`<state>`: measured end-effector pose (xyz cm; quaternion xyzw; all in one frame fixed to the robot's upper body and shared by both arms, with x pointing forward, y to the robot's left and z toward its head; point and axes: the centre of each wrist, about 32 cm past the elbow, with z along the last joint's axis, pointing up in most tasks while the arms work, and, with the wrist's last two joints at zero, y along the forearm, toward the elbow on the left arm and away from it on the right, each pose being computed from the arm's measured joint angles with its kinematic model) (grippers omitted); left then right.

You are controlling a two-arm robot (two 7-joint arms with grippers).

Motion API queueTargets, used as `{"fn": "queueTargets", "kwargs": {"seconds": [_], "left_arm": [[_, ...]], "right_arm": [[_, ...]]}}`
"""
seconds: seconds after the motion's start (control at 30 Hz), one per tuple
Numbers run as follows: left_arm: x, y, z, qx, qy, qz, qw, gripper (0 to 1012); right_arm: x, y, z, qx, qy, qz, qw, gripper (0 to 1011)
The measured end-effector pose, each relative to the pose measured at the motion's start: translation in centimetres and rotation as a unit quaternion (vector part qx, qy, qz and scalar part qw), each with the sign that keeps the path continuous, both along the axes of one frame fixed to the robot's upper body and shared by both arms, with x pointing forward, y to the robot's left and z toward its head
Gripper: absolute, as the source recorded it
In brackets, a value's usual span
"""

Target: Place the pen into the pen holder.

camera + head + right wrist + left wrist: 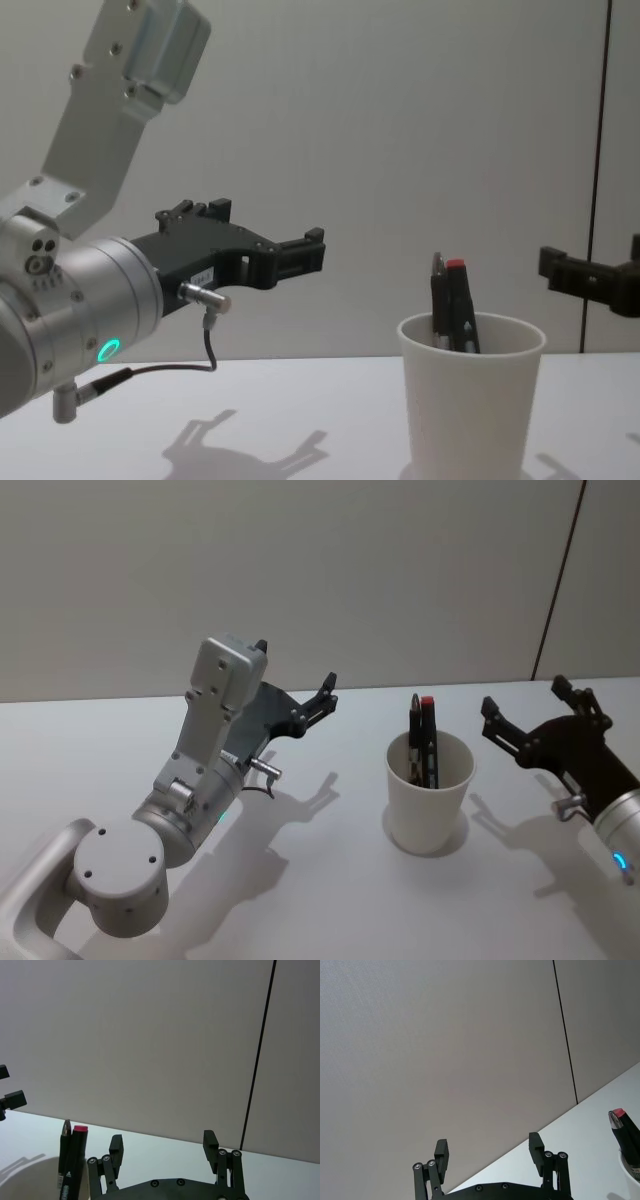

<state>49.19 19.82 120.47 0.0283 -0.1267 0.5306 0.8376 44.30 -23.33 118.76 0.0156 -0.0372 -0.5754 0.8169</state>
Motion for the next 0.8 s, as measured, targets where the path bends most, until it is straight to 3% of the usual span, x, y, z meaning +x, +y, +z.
{"fn": "queueTargets", "kwargs": {"seconds": [0.8], "left_arm": [[0.01,0.03,-0.03,0.000,0.000,0.001,1.0000,1003]], "right_arm": [[0.03,-0.38,0.12,-0.001,0.004,-0.001,1.0000,1001]]}}
